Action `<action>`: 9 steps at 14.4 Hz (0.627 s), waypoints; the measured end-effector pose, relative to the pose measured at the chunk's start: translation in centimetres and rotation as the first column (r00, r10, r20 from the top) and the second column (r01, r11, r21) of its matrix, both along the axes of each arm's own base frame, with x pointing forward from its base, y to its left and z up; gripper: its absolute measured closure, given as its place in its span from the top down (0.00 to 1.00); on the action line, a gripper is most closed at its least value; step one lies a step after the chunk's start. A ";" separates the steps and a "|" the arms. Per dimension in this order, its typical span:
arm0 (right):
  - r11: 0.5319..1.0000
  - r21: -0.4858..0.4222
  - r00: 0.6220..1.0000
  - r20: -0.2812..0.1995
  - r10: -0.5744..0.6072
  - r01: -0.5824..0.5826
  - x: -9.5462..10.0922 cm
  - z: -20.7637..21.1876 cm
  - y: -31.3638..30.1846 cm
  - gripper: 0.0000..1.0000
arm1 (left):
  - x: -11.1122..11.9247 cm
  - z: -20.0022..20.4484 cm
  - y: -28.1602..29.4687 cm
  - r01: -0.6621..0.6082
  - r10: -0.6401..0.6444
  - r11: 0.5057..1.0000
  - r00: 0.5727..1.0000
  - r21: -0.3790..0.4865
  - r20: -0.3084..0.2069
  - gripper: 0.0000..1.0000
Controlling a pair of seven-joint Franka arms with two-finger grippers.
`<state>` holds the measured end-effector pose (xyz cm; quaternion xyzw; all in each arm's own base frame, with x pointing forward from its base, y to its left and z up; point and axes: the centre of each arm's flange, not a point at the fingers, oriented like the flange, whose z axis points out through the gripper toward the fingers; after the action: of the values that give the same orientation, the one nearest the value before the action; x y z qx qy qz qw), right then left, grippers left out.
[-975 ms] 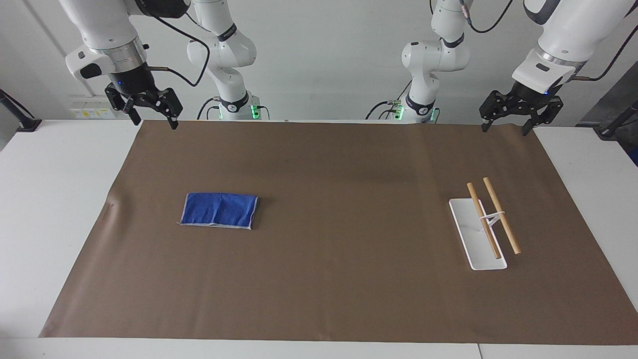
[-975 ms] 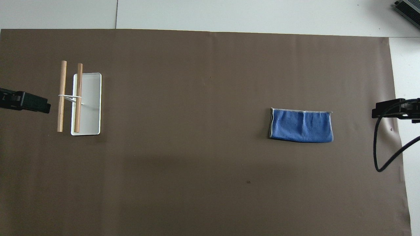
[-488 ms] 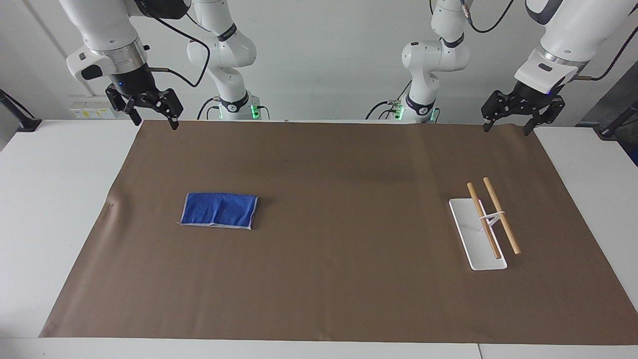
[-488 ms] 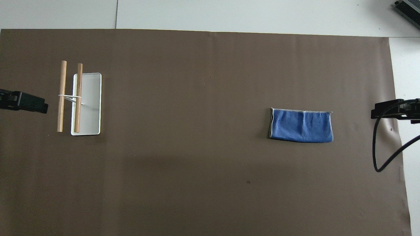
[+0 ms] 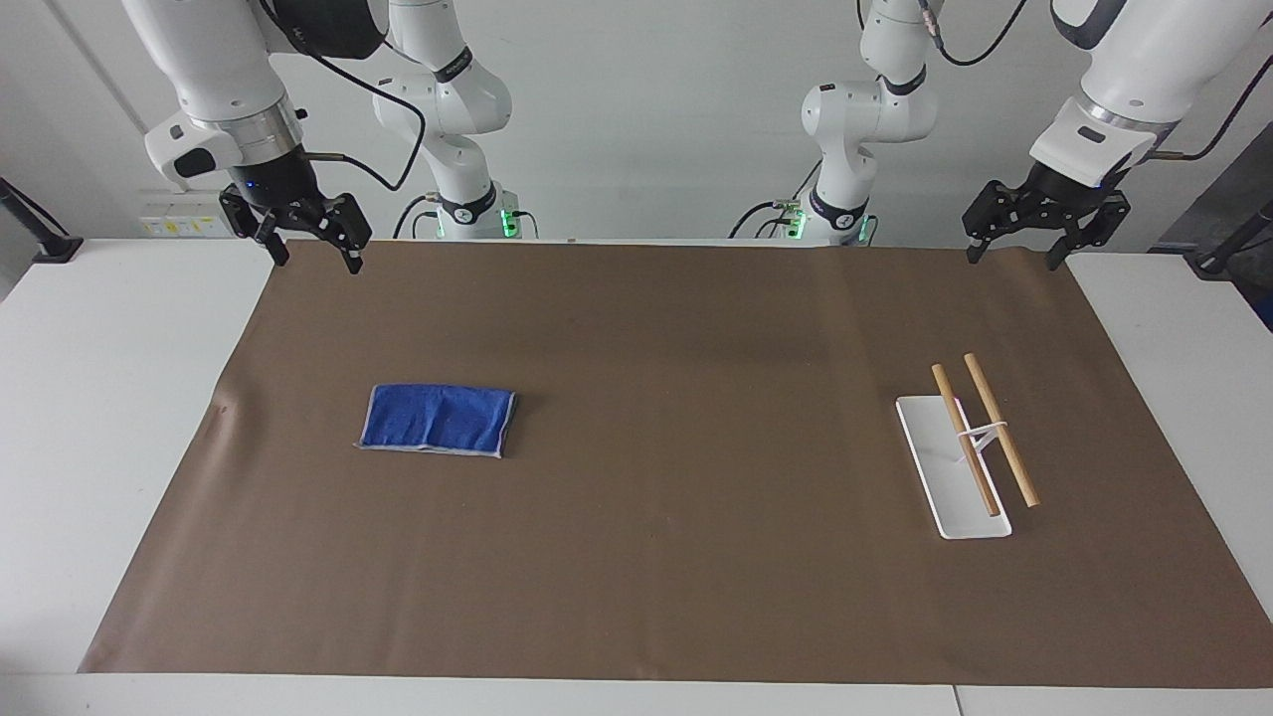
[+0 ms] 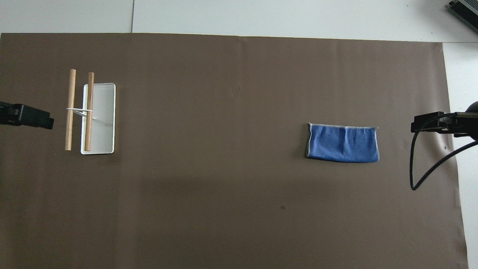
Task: Right arm passes towel to left arm to hang
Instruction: 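Reach the right gripper down to the blue towel's near edge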
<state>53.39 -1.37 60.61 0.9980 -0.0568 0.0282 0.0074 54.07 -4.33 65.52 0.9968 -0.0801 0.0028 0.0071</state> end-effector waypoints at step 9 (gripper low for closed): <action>0.999 0.000 0.999 0.016 0.037 -0.037 0.9 -13.7 2.5 1.00 | 0.0 0.0 0.0 0.000 0.000 1.000 1.000 0.000 0.000 1.00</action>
<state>54.28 1.17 46.87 0.9986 -0.0382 0.0365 0.0063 54.07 -4.33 65.52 0.9968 -0.0801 0.0028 0.0071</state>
